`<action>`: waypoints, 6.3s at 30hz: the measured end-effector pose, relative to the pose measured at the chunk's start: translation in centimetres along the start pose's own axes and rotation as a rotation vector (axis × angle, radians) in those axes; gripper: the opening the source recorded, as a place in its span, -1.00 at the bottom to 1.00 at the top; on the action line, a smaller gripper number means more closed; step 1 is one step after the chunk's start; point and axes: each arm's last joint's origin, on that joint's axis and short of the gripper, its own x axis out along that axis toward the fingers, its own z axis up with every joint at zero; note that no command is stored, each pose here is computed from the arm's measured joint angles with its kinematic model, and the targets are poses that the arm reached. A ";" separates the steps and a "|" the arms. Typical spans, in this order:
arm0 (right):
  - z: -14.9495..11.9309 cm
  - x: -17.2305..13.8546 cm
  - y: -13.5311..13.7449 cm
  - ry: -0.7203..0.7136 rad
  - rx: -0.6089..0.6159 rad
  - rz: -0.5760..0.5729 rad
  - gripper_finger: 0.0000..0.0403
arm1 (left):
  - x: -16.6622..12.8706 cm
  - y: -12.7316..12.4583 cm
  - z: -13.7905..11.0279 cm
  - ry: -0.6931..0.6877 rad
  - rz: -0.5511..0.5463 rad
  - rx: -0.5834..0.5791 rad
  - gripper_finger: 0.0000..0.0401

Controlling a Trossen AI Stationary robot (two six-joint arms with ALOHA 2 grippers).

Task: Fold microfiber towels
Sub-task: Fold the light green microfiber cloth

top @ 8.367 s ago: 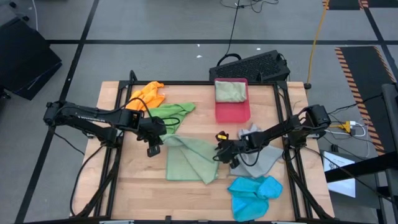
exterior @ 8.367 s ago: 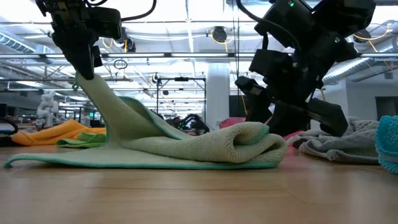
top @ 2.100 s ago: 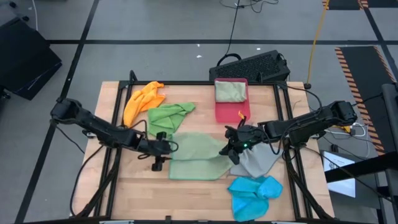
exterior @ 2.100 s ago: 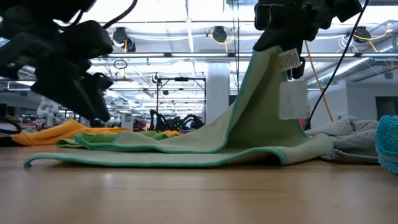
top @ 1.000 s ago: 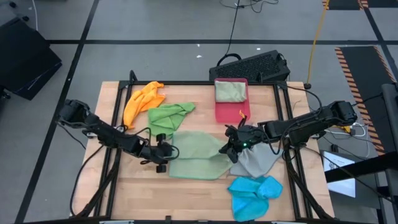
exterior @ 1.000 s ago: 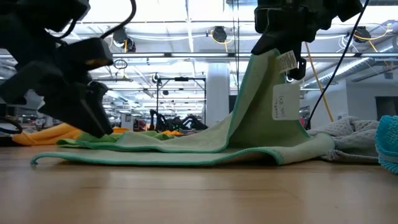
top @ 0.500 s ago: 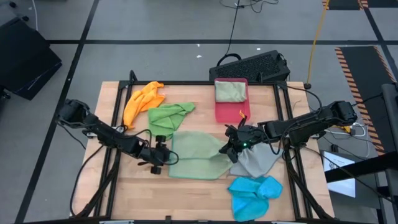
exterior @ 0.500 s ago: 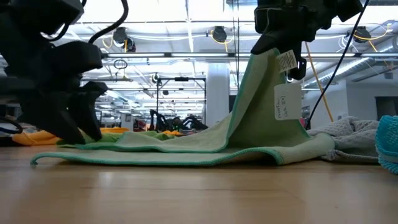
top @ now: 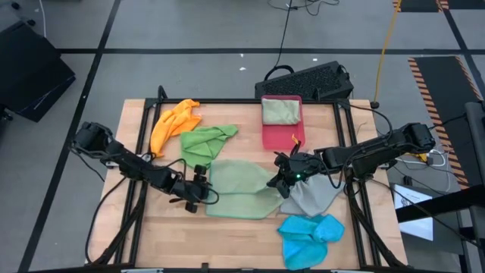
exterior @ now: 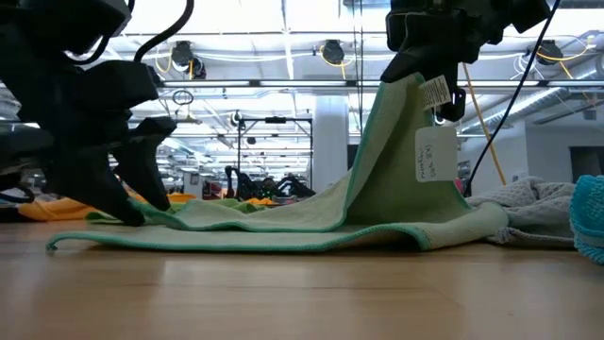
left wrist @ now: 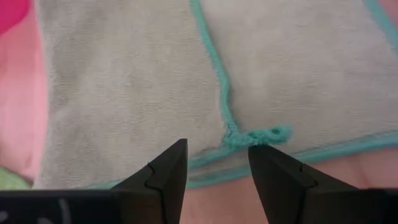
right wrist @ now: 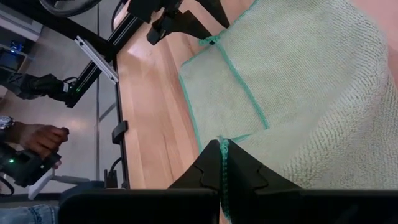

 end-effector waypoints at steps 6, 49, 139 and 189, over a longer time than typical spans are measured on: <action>0.0 0.0 0.0 0.000 -0.001 0.000 -1.00 | -0.2 -0.1 0.0 0.005 -0.018 -0.006 -0.14; 0.8 -2.2 1.1 -0.070 0.044 0.062 -1.00 | -4.8 3.2 4.3 0.052 -0.040 -0.136 -0.98; 4.1 2.0 -7.6 -0.303 0.228 -0.032 -1.00 | -12.2 8.7 1.3 0.239 0.111 -0.494 -0.98; 1.6 3.3 -8.3 -0.042 0.192 -0.085 -0.97 | -10.3 6.9 -0.7 0.317 -0.158 -0.636 -0.98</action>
